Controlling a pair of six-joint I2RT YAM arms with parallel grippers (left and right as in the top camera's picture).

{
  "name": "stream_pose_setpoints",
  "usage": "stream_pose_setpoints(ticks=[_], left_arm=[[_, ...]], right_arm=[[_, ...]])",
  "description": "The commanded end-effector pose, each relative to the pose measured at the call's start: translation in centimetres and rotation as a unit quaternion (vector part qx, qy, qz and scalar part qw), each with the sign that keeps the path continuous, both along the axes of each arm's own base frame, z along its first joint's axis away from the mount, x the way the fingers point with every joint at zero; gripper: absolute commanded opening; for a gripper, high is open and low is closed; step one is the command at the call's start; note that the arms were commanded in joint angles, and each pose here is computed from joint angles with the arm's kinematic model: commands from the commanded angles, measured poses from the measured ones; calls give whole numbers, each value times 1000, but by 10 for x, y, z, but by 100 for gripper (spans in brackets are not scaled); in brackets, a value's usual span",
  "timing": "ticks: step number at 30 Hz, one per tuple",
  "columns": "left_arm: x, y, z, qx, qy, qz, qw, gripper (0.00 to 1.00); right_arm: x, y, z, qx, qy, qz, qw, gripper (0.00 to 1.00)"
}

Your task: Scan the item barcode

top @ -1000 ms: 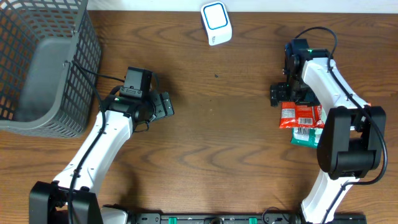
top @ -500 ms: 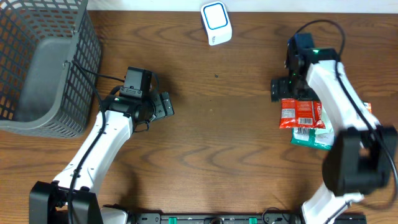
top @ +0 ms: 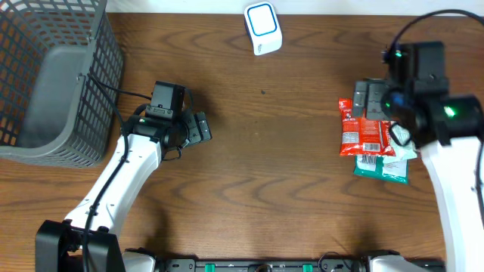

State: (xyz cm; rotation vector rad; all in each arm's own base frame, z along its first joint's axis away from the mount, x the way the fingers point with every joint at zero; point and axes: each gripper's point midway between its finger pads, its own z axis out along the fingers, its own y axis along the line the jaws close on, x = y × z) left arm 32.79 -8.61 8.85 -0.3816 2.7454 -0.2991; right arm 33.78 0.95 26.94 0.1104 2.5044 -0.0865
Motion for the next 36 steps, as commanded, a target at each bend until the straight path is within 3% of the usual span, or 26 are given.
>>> stream_pose_setpoints(ticks=[1, 13, 23, 28, 36], left_arm=[[-3, 3, -6, 7, 8, 0, 1000, 94], [-3, 3, -6, 7, 8, 0, 1000, 94], [-3, 3, -6, 7, 8, 0, 1000, 94], [-3, 3, -6, 7, 8, 0, 1000, 94], [-3, 3, -6, 7, 8, 0, 1000, 94]], right_arm=[[-15, 0, 30, 2, -47, 6, 999, 99], [-78, -7, 107, 16, -186, 5, 982, 99], [-159, -22, 161, 16, -317, -7, 948, 99], [-209, -25, 162, 26, -368, 2, 929, 99], [-234, -28, 116, 26, -372, 2, 928, 99]])
